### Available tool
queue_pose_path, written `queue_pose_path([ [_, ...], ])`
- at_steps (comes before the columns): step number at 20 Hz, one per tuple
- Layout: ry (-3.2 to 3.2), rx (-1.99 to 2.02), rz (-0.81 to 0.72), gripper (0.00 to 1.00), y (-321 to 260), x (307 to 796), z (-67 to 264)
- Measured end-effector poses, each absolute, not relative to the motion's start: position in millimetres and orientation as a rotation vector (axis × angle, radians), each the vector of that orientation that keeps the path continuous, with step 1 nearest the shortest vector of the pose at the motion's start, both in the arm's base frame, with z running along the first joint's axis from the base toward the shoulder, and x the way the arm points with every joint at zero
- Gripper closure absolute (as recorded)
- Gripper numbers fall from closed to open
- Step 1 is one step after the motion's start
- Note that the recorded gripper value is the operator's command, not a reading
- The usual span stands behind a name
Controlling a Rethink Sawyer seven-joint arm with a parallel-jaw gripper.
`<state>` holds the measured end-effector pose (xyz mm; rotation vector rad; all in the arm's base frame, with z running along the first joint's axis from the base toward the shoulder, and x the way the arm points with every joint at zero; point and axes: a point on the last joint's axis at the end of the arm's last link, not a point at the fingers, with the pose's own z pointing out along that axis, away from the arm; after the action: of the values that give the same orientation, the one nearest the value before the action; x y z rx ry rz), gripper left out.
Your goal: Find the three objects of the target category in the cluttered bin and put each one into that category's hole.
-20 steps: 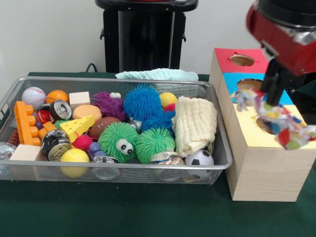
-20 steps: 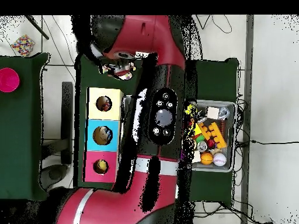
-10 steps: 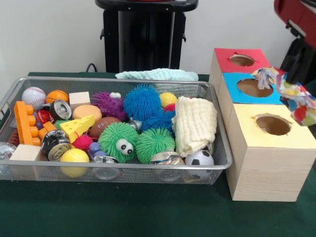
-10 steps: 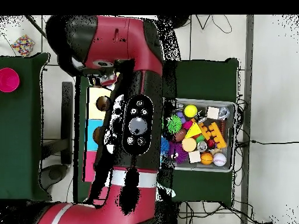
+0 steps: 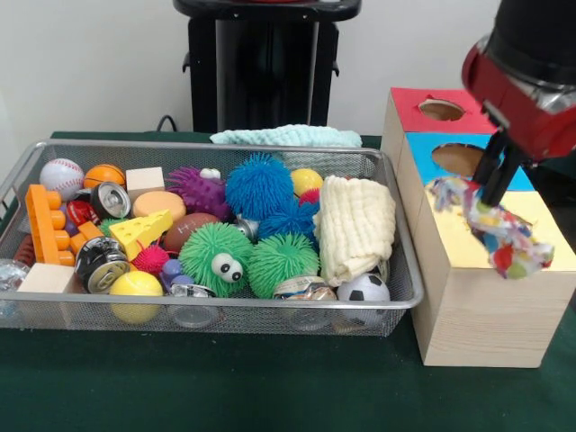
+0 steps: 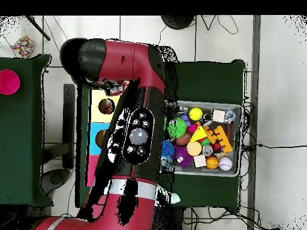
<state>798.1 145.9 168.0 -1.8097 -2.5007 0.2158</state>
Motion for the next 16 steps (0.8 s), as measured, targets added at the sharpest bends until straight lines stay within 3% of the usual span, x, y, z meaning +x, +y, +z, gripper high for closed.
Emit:
queue_pose_path([
  [10, -2.427, -1.846, 0.254, 1.0, 127.2, 763.8, 124.1],
  [16, -2.348, -1.851, 0.272, 1.0, 123.8, 739.6, 118.2],
])
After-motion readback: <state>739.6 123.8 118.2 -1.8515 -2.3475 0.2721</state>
